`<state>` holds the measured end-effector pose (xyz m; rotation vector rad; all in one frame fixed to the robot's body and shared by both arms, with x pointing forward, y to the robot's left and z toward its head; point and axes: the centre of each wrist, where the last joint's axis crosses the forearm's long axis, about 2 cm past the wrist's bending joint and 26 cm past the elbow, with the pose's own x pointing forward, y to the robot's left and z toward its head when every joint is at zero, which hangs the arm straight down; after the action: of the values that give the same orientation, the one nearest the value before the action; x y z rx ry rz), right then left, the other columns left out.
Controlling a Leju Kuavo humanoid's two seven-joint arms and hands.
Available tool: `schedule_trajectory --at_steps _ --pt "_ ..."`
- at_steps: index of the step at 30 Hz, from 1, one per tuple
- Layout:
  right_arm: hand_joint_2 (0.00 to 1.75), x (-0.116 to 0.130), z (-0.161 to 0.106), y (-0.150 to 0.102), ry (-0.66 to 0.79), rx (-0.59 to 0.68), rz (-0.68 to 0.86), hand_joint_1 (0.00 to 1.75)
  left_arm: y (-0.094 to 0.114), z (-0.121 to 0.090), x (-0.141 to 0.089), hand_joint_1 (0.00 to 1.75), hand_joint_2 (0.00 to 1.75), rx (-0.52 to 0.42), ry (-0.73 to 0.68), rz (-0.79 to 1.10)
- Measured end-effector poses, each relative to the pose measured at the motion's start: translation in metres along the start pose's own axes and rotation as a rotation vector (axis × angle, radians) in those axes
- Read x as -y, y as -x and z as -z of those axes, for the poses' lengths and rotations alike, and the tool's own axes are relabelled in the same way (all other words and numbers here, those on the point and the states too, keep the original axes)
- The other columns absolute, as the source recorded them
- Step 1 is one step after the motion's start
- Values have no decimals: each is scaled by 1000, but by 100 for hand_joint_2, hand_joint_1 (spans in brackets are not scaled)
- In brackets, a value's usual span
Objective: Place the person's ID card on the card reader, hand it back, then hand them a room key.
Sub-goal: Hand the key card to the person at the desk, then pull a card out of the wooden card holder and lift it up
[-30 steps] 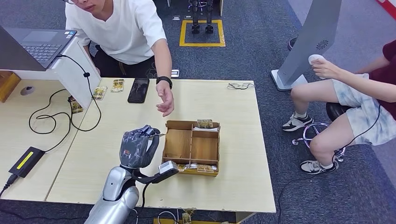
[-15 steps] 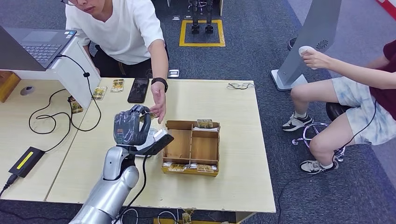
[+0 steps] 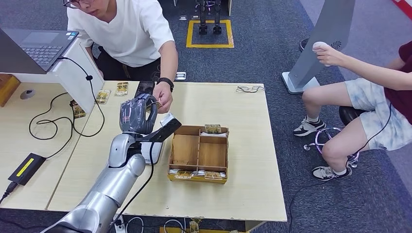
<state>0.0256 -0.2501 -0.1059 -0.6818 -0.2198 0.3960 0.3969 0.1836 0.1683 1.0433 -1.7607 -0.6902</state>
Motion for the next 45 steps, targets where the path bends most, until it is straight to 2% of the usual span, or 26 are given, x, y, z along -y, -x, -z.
schedule_trajectory --at_steps 3,5,37,45 --pt "175 0 0 0 -1 2 -2 0 -2 2 1 4 175 10 9 -1" --pt "175 0 0 0 -2 3 -3 0 -4 3 1 0 175 12 19 -2" --pt "175 -2 -2 -1 -10 16 -2 0 -2 -8 4 0 175 12 38 -47" --pt "175 -3 -2 0 -8 6 4 0 -3 -25 1 0 175 15 -17 -166"
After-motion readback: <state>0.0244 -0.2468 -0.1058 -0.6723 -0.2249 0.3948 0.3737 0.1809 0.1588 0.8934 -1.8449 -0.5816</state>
